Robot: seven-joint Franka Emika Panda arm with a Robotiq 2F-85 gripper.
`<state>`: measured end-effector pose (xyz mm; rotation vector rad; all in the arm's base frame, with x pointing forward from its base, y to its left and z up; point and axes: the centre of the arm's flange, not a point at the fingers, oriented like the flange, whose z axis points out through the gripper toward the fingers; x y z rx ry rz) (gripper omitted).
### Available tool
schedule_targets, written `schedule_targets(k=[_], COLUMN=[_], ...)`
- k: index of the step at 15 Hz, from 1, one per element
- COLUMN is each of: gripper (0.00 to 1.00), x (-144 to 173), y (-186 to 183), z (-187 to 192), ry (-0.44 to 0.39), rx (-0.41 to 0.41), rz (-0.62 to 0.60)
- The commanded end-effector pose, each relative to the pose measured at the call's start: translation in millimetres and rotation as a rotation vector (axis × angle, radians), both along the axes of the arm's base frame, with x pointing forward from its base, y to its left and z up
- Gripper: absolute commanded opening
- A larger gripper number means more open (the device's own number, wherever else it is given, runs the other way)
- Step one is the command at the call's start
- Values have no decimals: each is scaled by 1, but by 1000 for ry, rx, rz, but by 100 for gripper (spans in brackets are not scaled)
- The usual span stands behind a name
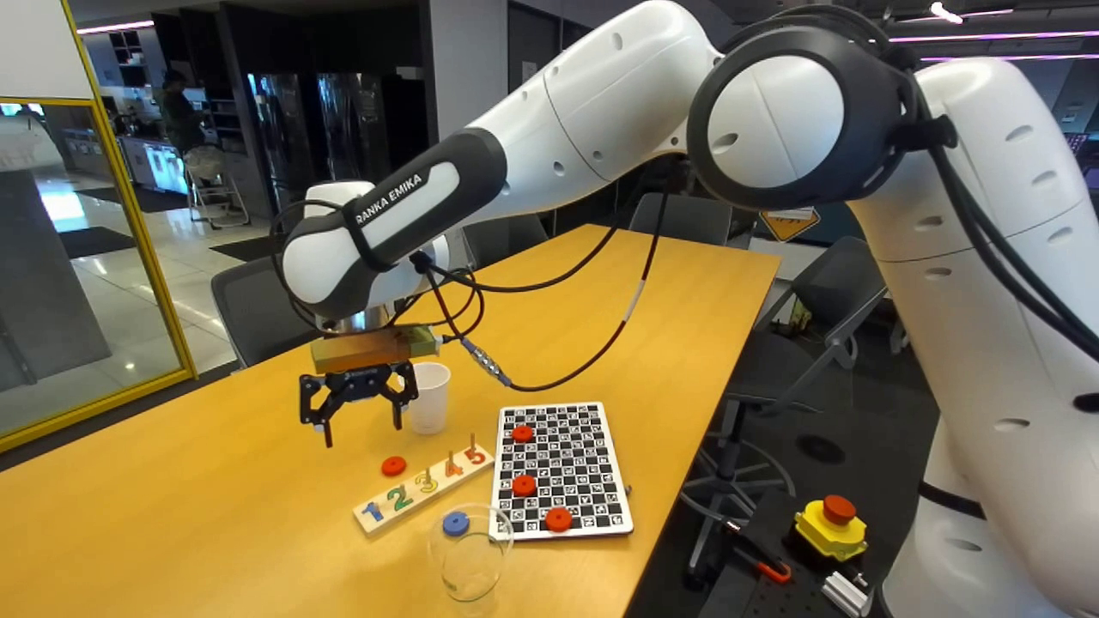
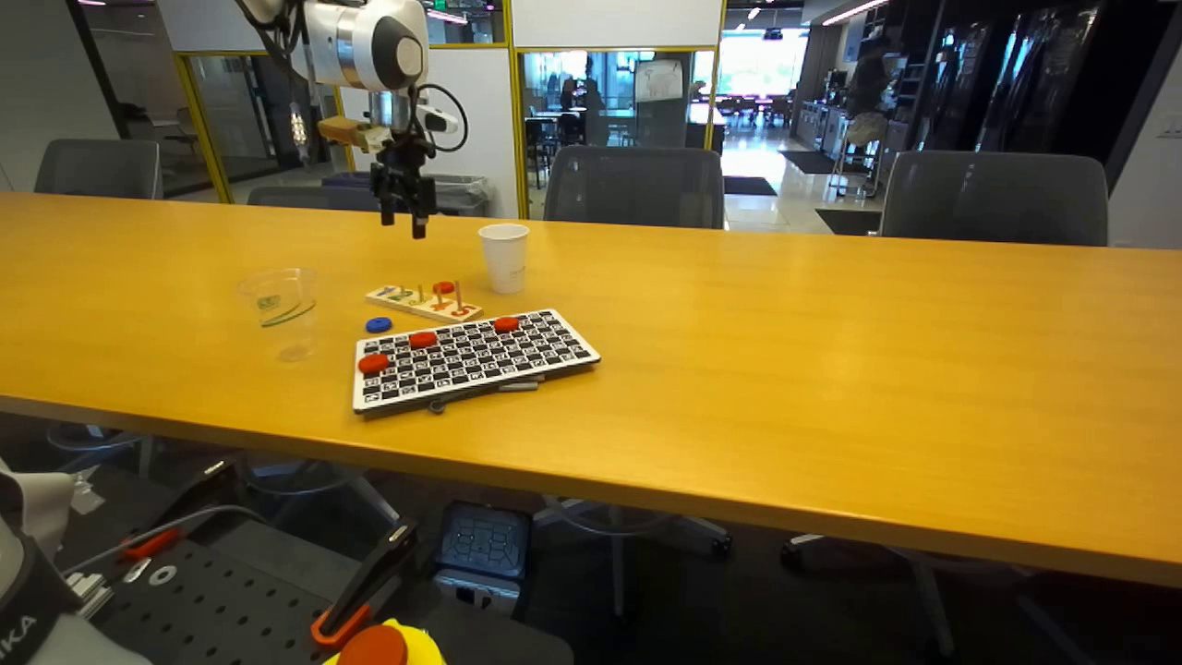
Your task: Place the orange rings inside the white cup then put the blue ring in the clear cup
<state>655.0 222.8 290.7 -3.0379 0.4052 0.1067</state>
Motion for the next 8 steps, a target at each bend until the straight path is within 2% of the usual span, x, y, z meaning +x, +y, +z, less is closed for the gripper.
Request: schedule_targets(k=[1,8], gripper=[100,100], x=[5,23], y=[-9,-28], z=[-22,-63], ry=[-39,-46], rx=[16,-3], rz=[-36,-59])
